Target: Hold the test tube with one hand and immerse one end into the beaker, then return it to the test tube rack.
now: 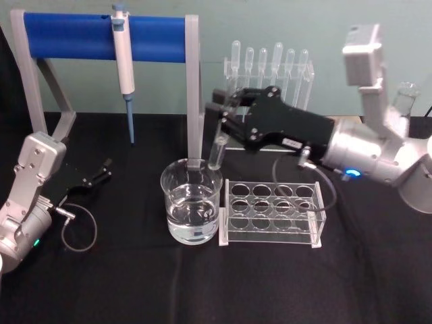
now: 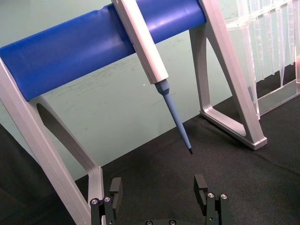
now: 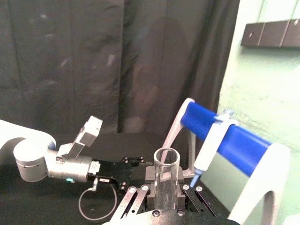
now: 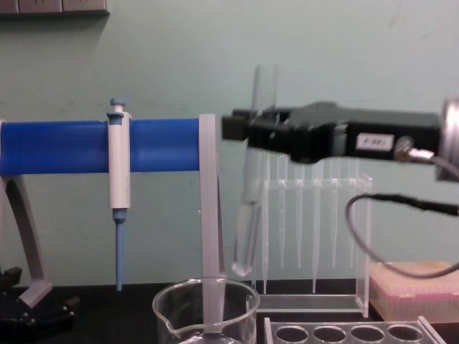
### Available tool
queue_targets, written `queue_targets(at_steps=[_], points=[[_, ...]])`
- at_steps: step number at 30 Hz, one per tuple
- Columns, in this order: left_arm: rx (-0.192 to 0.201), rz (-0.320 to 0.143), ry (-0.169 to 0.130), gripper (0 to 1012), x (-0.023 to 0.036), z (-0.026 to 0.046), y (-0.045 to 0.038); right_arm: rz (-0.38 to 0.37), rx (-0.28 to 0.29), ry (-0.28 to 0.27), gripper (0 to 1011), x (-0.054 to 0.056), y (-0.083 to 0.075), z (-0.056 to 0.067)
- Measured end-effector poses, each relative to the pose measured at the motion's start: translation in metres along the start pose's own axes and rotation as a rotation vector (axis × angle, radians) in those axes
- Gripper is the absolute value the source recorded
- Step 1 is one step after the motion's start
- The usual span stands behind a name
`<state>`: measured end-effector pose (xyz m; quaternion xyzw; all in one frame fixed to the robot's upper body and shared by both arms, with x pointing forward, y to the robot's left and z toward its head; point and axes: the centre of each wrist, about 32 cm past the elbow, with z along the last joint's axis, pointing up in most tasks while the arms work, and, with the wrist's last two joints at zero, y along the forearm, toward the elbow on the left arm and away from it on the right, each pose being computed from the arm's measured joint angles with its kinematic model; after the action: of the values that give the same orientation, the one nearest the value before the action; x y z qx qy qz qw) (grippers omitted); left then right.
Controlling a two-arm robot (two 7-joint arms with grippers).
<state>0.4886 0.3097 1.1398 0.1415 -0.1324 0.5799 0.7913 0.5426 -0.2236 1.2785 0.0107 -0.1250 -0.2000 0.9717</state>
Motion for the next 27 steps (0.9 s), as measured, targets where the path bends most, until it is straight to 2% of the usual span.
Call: queue_targets(at_steps=[5, 9, 10, 14, 20, 27], points=[[0.0, 0.0, 0.0, 1000, 0.0, 0.0, 0.0, -0.028, 0.0, -0.02, 226, 0.002, -0.021, 0.009], [0.0, 0.0, 0.0, 1000, 0.0, 0.0, 0.0, -0.056, -0.021, -0.023, 225, 0.002, -0.039, 0.006], [0.0, 0.0, 0.0, 1000, 0.0, 0.0, 0.0, -0.056, -0.021, -0.023, 226, 0.002, -0.039, 0.006], [0.0, 0.0, 0.0, 1000, 0.0, 0.0, 0.0, -0.071, -0.044, -0.014, 225, -0.001, -0.055, -0.001], [0.0, 0.0, 0.0, 1000, 0.0, 0.0, 0.0, -0.08, -0.066, -0.001, 225, -0.008, -0.07, -0.012], [0.0, 0.0, 0.0, 1000, 0.0, 0.0, 0.0, -0.081, -0.087, 0.004, 225, -0.014, -0.078, -0.02]])
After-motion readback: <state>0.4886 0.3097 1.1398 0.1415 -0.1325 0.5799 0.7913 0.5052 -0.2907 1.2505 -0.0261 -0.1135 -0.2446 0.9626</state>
